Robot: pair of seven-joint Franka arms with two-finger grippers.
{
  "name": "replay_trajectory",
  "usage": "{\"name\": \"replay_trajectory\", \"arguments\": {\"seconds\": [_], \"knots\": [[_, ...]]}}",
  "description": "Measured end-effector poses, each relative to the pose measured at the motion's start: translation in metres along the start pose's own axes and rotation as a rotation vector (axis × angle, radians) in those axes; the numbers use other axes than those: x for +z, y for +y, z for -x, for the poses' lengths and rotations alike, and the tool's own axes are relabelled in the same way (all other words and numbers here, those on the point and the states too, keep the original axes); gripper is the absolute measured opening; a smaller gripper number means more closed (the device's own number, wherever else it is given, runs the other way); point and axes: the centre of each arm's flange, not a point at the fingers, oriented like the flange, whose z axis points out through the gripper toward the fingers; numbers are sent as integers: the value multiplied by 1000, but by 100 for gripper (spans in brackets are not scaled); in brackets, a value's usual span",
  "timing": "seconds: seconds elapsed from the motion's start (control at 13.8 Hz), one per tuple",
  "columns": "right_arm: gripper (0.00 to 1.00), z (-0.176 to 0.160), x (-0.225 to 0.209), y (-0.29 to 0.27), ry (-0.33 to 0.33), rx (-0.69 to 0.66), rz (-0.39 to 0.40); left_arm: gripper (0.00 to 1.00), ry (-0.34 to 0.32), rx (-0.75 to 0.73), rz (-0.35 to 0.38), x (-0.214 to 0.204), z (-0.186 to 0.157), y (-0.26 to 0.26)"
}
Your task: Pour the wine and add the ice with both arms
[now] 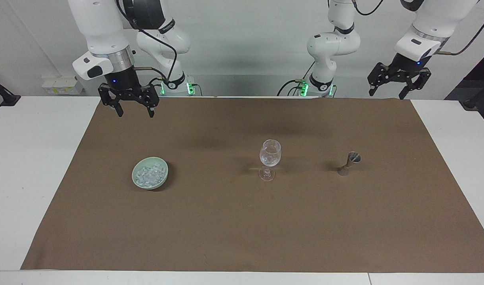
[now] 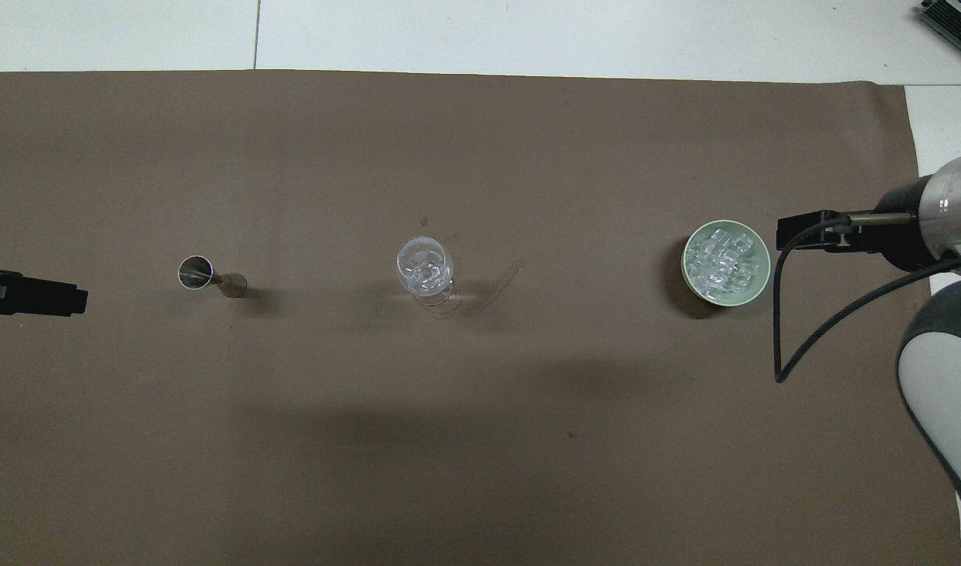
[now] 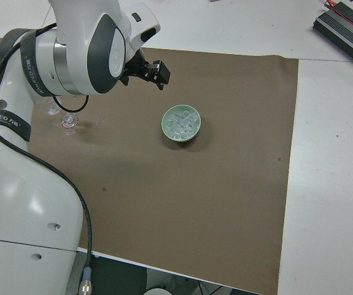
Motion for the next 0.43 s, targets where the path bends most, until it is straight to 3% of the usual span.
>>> {"name": "replay_trajectory", "arguments": {"seconds": [0.43], "knots": [[100,0,1,4,-6,7,1,100,0,0,0,0,0,0]]}}
